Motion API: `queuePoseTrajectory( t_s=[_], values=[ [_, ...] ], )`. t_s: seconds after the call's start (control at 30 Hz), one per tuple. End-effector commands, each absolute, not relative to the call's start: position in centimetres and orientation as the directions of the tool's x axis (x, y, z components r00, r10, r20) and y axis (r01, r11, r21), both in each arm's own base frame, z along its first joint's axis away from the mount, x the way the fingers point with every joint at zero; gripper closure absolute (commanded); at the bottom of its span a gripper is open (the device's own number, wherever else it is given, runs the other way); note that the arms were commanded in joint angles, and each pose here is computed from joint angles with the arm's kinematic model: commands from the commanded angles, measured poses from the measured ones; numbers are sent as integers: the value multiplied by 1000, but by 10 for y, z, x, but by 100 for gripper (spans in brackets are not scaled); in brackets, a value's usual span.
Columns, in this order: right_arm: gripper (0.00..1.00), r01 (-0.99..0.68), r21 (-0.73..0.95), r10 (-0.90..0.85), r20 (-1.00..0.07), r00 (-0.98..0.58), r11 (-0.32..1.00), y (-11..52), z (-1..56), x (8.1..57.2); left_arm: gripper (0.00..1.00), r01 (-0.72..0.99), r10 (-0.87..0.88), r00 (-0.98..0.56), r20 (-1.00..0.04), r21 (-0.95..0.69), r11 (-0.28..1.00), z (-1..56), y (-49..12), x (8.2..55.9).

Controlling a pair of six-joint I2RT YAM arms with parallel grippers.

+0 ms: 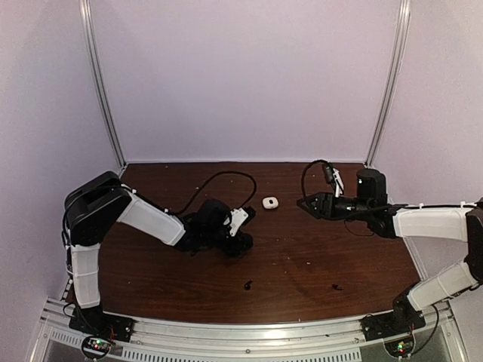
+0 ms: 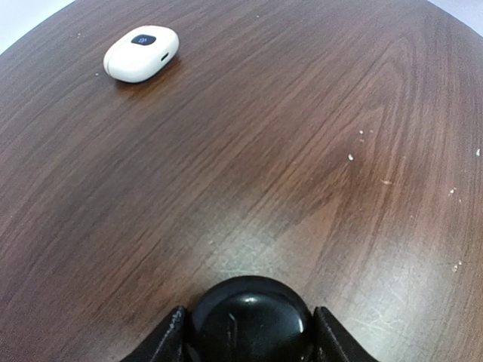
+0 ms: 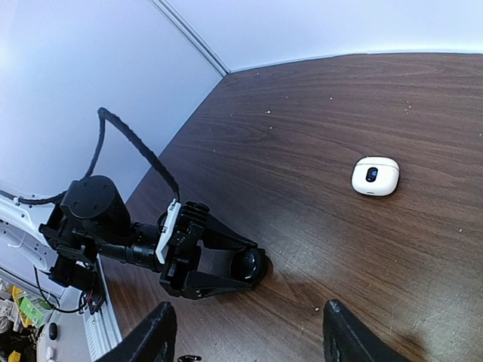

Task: Insert the wireless bluetooth earbuds into the charging case
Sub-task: Pick up the charging case from the center of the board, then pass from the left arm to the right

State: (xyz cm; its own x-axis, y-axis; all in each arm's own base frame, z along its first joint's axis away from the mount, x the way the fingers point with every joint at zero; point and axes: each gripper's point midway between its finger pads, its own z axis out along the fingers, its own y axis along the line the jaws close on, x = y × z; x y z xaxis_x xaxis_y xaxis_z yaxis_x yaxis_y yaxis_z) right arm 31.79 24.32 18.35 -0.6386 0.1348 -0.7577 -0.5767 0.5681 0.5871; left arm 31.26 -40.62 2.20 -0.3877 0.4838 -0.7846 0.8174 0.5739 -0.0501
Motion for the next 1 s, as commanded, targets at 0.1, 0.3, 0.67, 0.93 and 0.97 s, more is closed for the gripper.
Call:
queuePoseTrajectory(
  t_s=[0.1,0.3,0.67,0.93,0.97],
  values=[
    [36,-592,629,113,-728,-677,503,249,171,307,50,856,484,-238,-842,54,515,57,-407,298],
    [39,-605,668,71,-695,-716,433,260,164,294,53,910,492,1,-871,205,361,100,-412,265],
    [43,-610,753,-51,-618,-784,247,295,160,254,53,909,465,301,-832,398,125,152,-430,211],
    [45,-604,777,-108,-594,-797,180,324,167,236,53,886,493,359,-792,455,86,158,-442,198],
    [45,-605,778,-116,-594,-796,172,328,167,233,53,884,492,367,-790,461,81,159,-443,196]
  ],
)
